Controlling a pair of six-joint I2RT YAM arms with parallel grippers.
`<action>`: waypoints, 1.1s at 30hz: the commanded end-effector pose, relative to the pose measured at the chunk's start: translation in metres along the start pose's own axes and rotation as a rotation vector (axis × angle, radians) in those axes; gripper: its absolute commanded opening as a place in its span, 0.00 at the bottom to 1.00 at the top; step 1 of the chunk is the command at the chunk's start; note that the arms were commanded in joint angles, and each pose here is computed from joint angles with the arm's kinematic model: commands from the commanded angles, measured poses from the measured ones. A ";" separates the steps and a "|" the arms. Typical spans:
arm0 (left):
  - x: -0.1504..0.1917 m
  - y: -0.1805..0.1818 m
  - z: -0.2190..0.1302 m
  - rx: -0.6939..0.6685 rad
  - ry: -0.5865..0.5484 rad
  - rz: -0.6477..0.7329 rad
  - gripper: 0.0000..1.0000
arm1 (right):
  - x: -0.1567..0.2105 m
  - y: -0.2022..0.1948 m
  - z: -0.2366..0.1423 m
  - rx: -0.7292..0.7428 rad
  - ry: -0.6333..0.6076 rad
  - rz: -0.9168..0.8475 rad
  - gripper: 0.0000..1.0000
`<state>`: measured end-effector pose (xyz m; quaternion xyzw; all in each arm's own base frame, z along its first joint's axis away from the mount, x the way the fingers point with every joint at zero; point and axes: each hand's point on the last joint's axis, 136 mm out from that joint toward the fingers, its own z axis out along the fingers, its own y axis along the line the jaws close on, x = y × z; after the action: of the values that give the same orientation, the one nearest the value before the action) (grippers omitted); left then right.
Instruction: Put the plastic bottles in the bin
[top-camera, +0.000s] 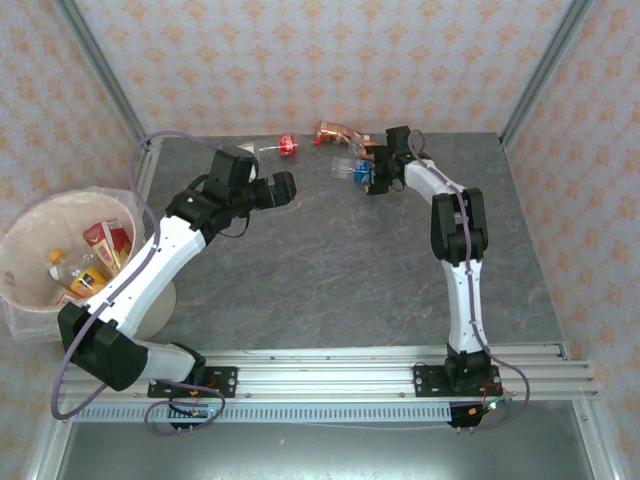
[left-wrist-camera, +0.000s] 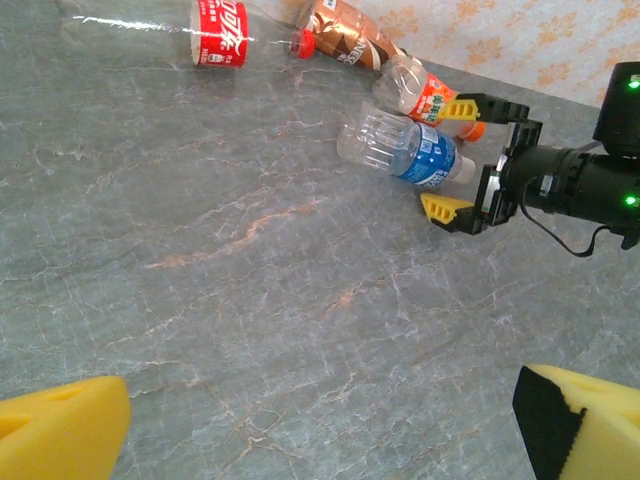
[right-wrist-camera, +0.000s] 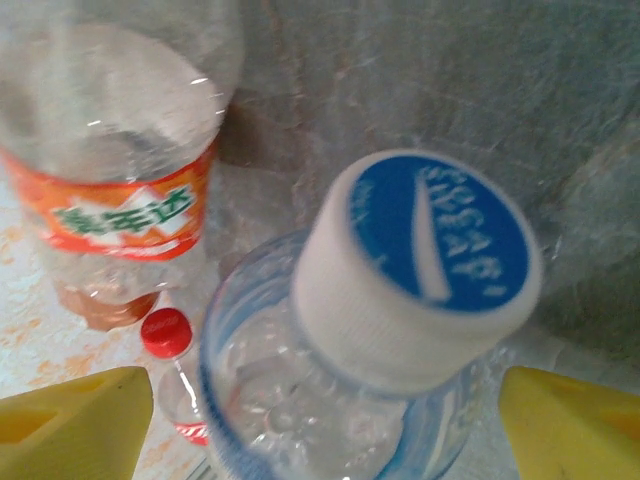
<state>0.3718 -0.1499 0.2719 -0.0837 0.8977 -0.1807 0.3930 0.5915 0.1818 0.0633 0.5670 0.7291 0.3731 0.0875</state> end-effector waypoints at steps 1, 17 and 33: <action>0.007 0.006 0.004 -0.034 0.020 0.023 1.00 | 0.007 0.005 0.008 -0.009 0.029 0.034 0.89; 0.009 0.007 0.008 -0.044 0.037 0.022 1.00 | 0.003 -0.001 0.009 -0.043 0.020 0.045 0.63; 0.010 -0.003 0.018 0.012 0.038 0.001 1.00 | 0.026 0.011 -0.090 -0.230 -0.053 -0.235 0.45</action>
<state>0.3748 -0.1523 0.2575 -0.0830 0.9067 -0.1740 0.3751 0.5464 0.1700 0.0844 0.5352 0.7262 0.4073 0.1424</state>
